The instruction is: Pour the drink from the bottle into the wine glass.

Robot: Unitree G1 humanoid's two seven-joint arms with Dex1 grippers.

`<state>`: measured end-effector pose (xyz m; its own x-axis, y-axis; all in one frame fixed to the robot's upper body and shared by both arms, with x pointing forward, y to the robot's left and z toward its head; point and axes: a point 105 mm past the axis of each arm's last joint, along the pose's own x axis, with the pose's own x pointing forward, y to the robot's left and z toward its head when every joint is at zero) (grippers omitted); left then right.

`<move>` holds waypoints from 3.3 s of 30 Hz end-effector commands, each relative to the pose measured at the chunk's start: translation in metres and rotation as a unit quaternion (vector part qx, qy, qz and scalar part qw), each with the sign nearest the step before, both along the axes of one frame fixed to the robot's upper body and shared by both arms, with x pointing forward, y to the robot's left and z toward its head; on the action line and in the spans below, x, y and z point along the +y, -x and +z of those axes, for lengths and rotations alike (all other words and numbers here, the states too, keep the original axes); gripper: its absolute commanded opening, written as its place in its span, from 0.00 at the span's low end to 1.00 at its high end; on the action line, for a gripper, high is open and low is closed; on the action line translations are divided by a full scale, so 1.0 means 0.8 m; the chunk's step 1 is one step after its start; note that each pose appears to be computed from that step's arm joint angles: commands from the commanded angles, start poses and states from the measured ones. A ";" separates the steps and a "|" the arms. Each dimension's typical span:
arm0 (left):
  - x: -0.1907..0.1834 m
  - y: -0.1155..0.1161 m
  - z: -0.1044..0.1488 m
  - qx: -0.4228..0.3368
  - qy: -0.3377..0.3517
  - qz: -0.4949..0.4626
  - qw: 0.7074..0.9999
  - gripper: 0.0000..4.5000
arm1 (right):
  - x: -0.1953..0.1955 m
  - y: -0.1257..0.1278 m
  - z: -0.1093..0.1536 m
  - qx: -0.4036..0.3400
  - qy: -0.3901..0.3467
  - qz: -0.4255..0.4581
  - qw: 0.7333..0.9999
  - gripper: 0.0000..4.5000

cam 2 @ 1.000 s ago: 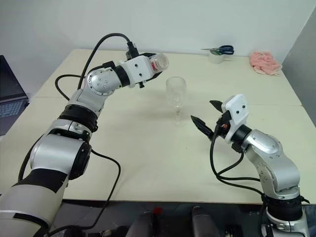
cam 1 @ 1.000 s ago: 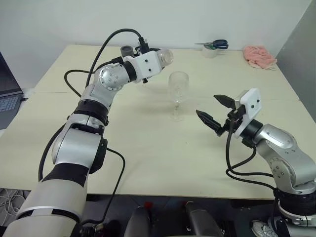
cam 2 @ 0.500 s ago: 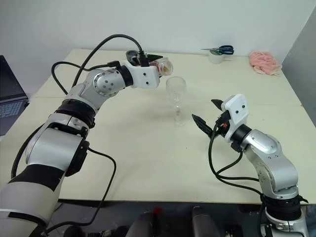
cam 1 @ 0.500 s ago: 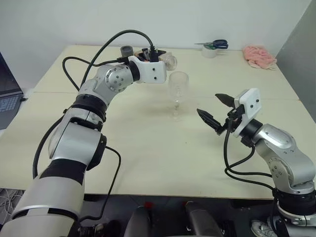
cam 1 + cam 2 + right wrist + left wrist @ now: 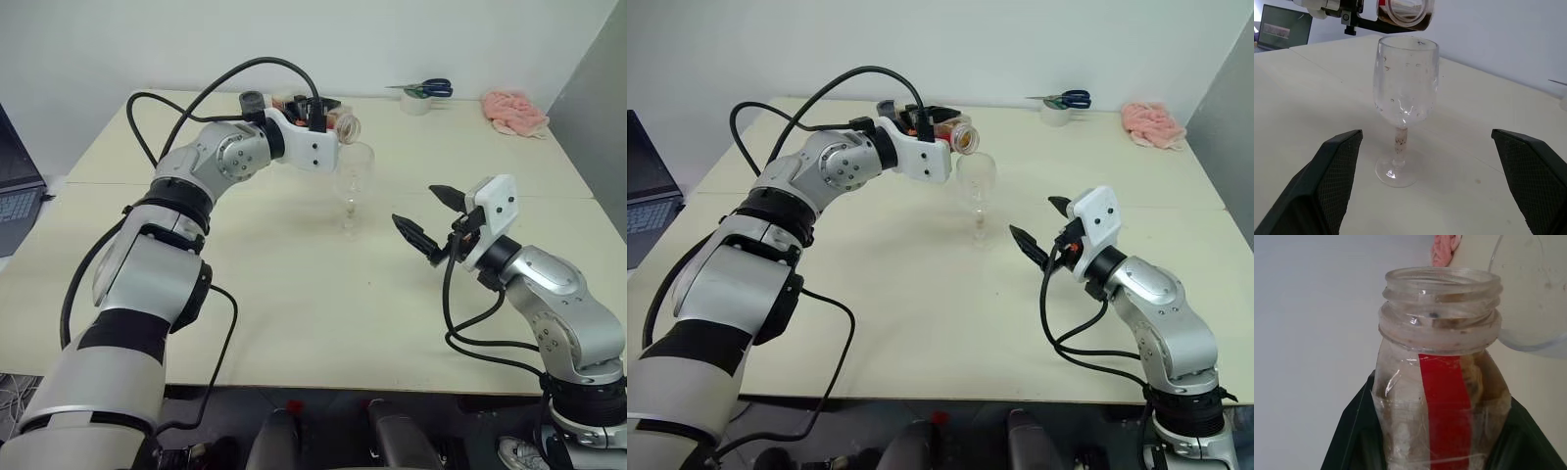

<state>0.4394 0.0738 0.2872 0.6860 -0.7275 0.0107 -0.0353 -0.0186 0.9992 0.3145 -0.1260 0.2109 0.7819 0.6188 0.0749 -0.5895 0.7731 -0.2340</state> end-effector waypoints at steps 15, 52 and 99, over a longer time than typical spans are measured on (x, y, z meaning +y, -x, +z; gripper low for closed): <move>0.010 0.005 0.047 -0.105 -0.023 0.007 0.994 0.40 | 0.005 -0.001 0.016 -0.034 -0.006 0.003 0.999 1.00; 0.018 0.004 0.051 -0.128 -0.047 0.016 0.991 0.40 | 0.019 0.001 0.013 -0.035 -0.016 0.030 0.999 1.00; 0.260 0.014 -0.130 0.211 0.676 0.205 0.676 0.99 | 0.113 0.002 0.073 -0.071 0.070 0.232 0.968 1.00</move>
<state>0.4290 0.2837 0.1594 0.9901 0.0175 0.1396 -0.0166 0.9998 -0.0075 0.3173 -0.0371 0.2546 0.4275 0.9038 0.0178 -0.8380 0.4036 -0.3673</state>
